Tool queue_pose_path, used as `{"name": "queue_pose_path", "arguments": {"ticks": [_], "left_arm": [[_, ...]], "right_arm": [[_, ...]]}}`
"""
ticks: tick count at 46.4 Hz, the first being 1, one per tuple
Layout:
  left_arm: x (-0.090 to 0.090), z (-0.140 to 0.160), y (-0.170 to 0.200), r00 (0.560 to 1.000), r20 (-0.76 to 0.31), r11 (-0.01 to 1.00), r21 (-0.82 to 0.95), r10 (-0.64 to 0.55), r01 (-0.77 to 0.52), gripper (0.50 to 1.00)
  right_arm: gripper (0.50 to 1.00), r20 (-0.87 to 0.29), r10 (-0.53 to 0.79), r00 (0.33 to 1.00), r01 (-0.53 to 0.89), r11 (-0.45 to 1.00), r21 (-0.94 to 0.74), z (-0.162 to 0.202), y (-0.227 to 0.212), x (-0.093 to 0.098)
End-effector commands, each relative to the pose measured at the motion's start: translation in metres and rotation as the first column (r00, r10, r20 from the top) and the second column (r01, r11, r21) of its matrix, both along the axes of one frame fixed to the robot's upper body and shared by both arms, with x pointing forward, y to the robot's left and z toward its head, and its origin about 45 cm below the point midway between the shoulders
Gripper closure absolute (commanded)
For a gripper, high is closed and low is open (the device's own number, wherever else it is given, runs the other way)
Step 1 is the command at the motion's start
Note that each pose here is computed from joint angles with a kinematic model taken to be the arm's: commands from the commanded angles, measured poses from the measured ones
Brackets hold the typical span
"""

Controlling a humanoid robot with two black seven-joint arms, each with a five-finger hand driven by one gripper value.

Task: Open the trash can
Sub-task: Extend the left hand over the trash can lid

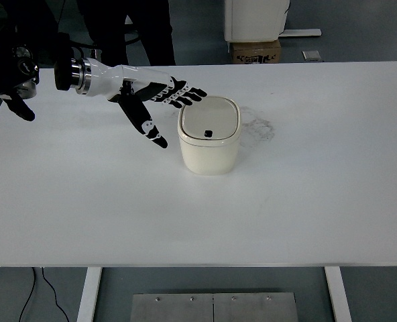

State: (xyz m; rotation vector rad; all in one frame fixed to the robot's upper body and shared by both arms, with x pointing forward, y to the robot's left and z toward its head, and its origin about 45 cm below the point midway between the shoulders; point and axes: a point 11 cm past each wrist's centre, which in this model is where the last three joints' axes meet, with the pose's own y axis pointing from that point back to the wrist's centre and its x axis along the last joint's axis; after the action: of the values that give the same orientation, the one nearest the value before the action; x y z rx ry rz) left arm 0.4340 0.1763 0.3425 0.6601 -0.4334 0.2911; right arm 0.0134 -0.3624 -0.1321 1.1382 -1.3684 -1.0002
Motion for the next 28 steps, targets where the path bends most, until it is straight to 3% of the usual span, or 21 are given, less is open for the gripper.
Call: {"name": "queue_pose_path", "arguments": {"ticks": [1, 28], "left_arm": [[0.0, -0.002, -0.003, 1.0, 0.011, 0.999, 0.03, -0.015, 0.015, 0.5], [-0.002, -0.002, -0.025, 0.995, 0.04, 0.991, 0.105, -0.087, 0.082, 0.5]], "right_arm": [[0.509, 0.0, 0.0, 1.0, 0.0, 1.0, 0.0, 0.0, 0.0, 0.0], [0.509, 0.0, 0.0, 1.0, 0.0, 1.0, 0.0, 0.0, 0.0, 0.0]]}}
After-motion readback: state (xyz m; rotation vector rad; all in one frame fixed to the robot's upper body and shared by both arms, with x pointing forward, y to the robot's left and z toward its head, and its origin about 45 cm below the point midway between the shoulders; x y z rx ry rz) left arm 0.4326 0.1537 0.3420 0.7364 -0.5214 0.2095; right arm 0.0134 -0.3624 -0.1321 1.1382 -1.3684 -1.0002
